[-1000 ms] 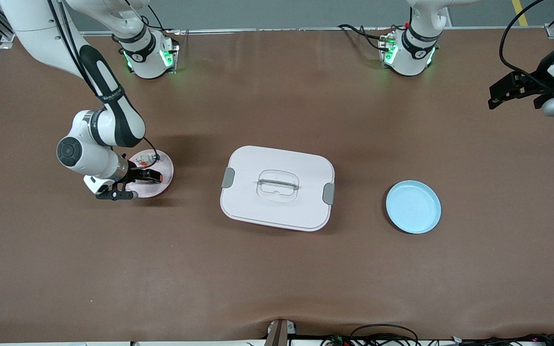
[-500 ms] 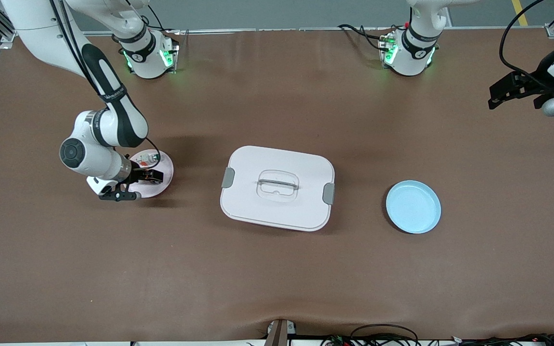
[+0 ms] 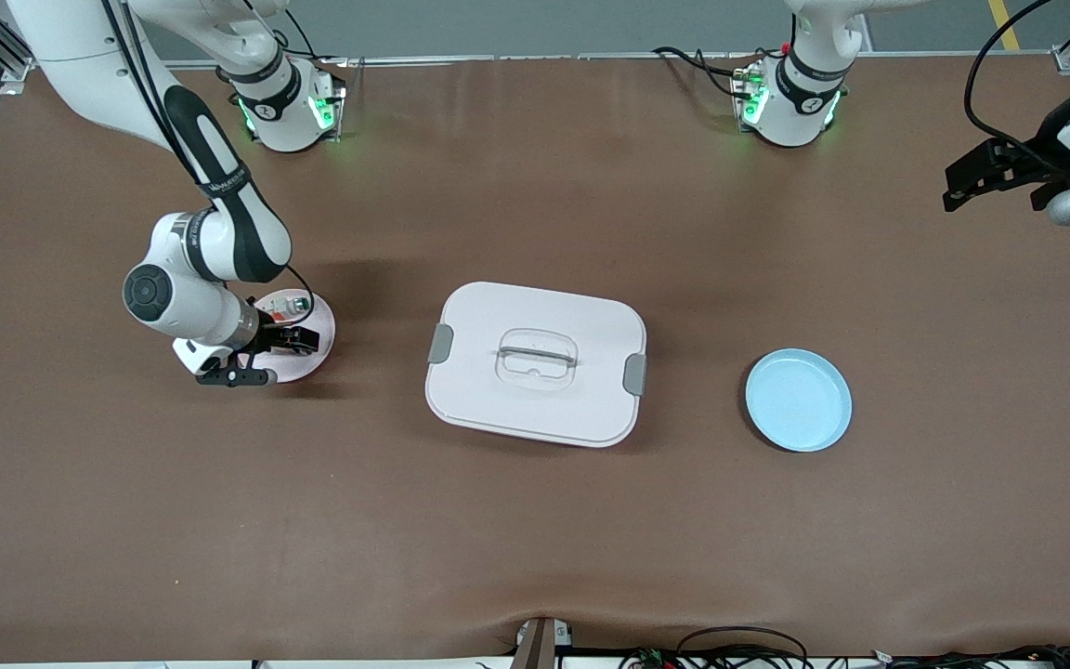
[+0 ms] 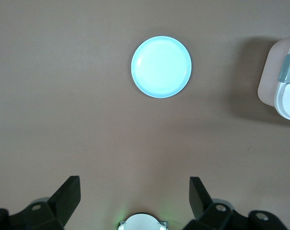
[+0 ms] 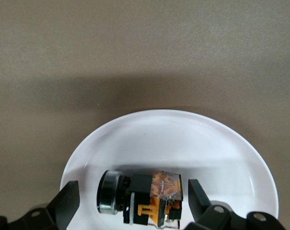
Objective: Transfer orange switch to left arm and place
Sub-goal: 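Close the right gripper on the orange switch, then lift the switch over the box with the right gripper while the left gripper approaches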
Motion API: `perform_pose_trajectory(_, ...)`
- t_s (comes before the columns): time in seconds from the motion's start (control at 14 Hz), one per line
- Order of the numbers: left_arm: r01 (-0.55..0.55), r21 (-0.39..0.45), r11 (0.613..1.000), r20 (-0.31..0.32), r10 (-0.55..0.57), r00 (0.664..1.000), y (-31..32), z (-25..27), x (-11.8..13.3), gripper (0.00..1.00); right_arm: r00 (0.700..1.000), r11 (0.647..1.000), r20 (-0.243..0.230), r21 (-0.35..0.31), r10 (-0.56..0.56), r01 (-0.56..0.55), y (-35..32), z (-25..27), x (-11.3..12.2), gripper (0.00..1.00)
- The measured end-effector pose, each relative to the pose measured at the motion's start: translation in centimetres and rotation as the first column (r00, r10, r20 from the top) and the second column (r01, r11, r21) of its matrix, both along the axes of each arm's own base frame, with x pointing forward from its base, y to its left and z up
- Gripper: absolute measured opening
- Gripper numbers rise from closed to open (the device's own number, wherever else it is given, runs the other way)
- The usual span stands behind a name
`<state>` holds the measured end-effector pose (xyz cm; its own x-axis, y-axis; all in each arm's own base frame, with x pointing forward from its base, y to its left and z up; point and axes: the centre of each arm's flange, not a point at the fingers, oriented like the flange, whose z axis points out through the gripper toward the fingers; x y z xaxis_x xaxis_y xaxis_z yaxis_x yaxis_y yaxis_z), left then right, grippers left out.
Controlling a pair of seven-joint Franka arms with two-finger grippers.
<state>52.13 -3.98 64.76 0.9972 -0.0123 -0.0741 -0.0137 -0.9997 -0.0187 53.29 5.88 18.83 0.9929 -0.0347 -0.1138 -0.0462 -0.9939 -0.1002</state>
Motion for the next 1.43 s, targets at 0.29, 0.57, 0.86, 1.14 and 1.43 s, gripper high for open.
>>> perform_pose_trajectory(0.29,0.0,0.0,1.0,0.0,0.0,1.0,0.0,0.0,0.0,1.0,1.0,1.0,0.005,-0.007,-0.004,0.004,-0.2,-1.3,-0.8,1.0)
perform_pose_trajectory(0.57,0.0,0.0,1.0,0.0,0.0,1.0,0.0,0.0,0.0,1.0,1.0,1.0,0.001,-0.009,-0.005,0.005,-0.3,-1.6,-1.1,1.0)
perform_pose_trajectory(0.86,0.0,0.0,1.0,0.0,0.0,1.0,0.0,0.0,0.0,1.0,0.999,0.999,-0.004,-0.012,-0.041,0.041,-0.3,-1.4,-1.0,0.73)
perform_pose_trajectory(1.14,0.0,0.0,1.0,0.0,0.0,1.0,0.0,0.0,0.0,1.0,0.997,0.999,-0.049,-0.009,-0.052,0.052,0.0,-1.1,-0.8,0.73)
perform_pose_trajectory(1.43,0.0,0.0,1.0,0.0,0.0,1.0,0.0,0.0,0.0,1.0,0.986,0.994,-0.134,0.0,-0.104,0.105,1.9,2.4,1.6,0.73)
